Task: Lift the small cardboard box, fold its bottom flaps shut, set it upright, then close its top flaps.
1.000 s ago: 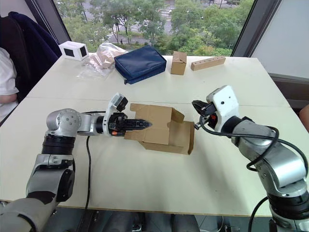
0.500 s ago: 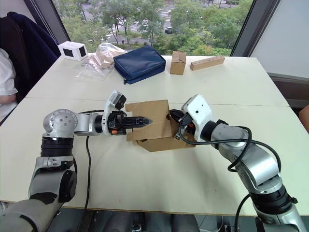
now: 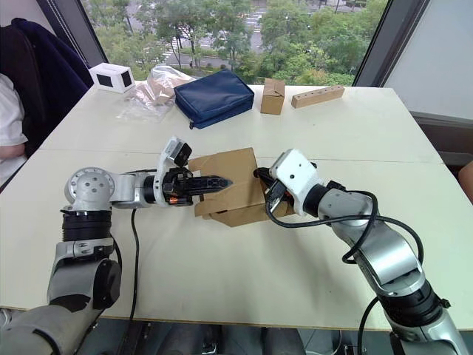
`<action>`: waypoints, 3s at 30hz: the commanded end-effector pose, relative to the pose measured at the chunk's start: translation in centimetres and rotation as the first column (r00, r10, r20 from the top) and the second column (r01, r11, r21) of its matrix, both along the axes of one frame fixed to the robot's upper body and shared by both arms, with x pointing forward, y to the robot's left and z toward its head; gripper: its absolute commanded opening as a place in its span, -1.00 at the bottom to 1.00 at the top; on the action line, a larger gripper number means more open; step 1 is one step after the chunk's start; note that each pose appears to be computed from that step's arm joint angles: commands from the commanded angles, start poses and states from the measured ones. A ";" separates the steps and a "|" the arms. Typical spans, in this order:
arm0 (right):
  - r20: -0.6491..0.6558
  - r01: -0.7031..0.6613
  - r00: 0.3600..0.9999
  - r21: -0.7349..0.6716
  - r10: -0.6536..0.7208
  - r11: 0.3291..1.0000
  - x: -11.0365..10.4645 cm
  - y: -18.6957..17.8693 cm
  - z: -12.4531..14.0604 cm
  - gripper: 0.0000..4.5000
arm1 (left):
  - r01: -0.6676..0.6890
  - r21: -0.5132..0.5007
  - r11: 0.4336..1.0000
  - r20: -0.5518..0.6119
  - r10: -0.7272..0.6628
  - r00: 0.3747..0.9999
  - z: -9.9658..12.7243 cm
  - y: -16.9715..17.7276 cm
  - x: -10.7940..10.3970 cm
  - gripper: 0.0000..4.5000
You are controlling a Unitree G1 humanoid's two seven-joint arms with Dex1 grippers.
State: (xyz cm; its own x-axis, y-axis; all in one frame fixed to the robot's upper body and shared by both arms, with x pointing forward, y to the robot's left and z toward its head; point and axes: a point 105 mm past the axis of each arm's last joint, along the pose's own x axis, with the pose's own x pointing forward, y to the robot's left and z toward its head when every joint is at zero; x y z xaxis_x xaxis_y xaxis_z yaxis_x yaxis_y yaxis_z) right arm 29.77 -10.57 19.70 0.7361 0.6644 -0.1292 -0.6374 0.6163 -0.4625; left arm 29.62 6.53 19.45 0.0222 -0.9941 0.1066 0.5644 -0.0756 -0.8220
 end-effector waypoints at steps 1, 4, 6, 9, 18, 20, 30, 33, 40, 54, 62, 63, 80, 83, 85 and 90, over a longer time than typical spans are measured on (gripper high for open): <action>0.077 -0.051 0.996 0.010 0.050 0.999 -0.7 1.0 1.6 -1.00 | 0.020 -0.029 0.999 0.048 -0.018 0.999 1.2 -0.2 -0.4 -0.98; 0.087 -0.078 0.993 0.025 0.076 0.997 -0.9 1.7 2.1 -1.00 | 0.016 -0.016 1.000 0.043 -0.016 0.999 0.9 -0.4 -0.4 -0.98; 0.090 -0.093 0.992 0.025 0.090 0.995 -1.1 1.9 2.2 -1.00 | 0.015 -0.010 1.000 0.042 -0.014 0.999 0.8 -0.4 -0.3 -0.98; 0.085 -0.114 0.990 0.013 0.112 0.993 -1.4 2.2 2.1 -1.00 | 0.016 -0.003 1.000 0.042 -0.016 0.999 0.8 -0.4 -0.4 -0.98; 0.083 -0.119 0.989 -0.024 0.121 0.993 -1.6 1.6 2.2 -1.00 | 0.014 0.018 1.000 0.045 -0.015 0.999 0.7 0.0 -0.3 -0.98; 0.084 -0.101 0.991 -0.025 0.103 0.995 -1.5 0.9 2.5 -1.00 | 0.012 0.020 1.000 0.047 -0.013 0.999 0.7 0.3 -0.3 -0.98; -0.018 -0.003 1.000 0.107 0.005 0.994 -4.2 -4.5 4.3 -1.00 | -0.002 0.027 1.000 0.080 0.000 0.997 1.0 1.6 -0.1 -0.98; -0.102 -0.010 0.994 0.153 0.026 0.988 -6.0 -4.9 3.6 -1.00 | -0.009 0.018 1.000 0.088 0.008 0.996 1.1 1.8 0.2 -0.98; -0.268 -0.027 0.961 0.163 0.071 0.986 -8.8 -4.2 0.5 -1.00 | -0.005 0.003 1.000 0.097 0.005 0.995 1.6 1.7 0.4 -0.98; -0.232 -0.097 0.963 0.186 0.140 0.978 -6.3 -1.2 -0.3 -1.00 | 0.066 -0.008 0.998 0.097 -0.065 0.993 2.1 0.9 -0.6 -0.98; -0.225 -0.231 0.937 0.177 0.268 0.957 -6.0 1.1 0.2 -1.00 | 0.067 -0.020 0.998 0.104 -0.064 0.992 2.5 0.6 -0.4 -0.98; -0.224 -0.242 0.934 0.174 0.277 0.955 -5.9 1.3 0.2 -1.00 | 0.066 -0.023 0.998 0.106 -0.063 0.992 2.6 0.5 -0.3 -0.98; -0.159 -0.107 0.976 0.243 0.148 0.964 -4.8 -2.9 3.5 -1.00 | 0.066 -0.015 0.998 0.108 -0.064 0.992 2.5 0.8 -0.8 -0.98; -0.171 -0.026 0.982 0.310 0.083 0.950 -4.9 -5.6 4.3 -1.00 | 0.066 -0.010 0.998 0.116 -0.064 0.991 2.5 0.9 -0.9 -0.98; -0.211 0.038 0.976 0.377 0.046 0.925 -5.0 -7.4 4.3 -0.77 | 0.068 -0.012 0.998 0.122 -0.066 0.990 2.7 0.9 -0.9 -1.00; -0.318 0.160 0.946 0.621 0.060 0.767 -4.6 -9.8 3.8 0.07 | 0.077 -0.025 0.997 0.140 -0.073 0.988 3.2 0.9 -1.0 -1.00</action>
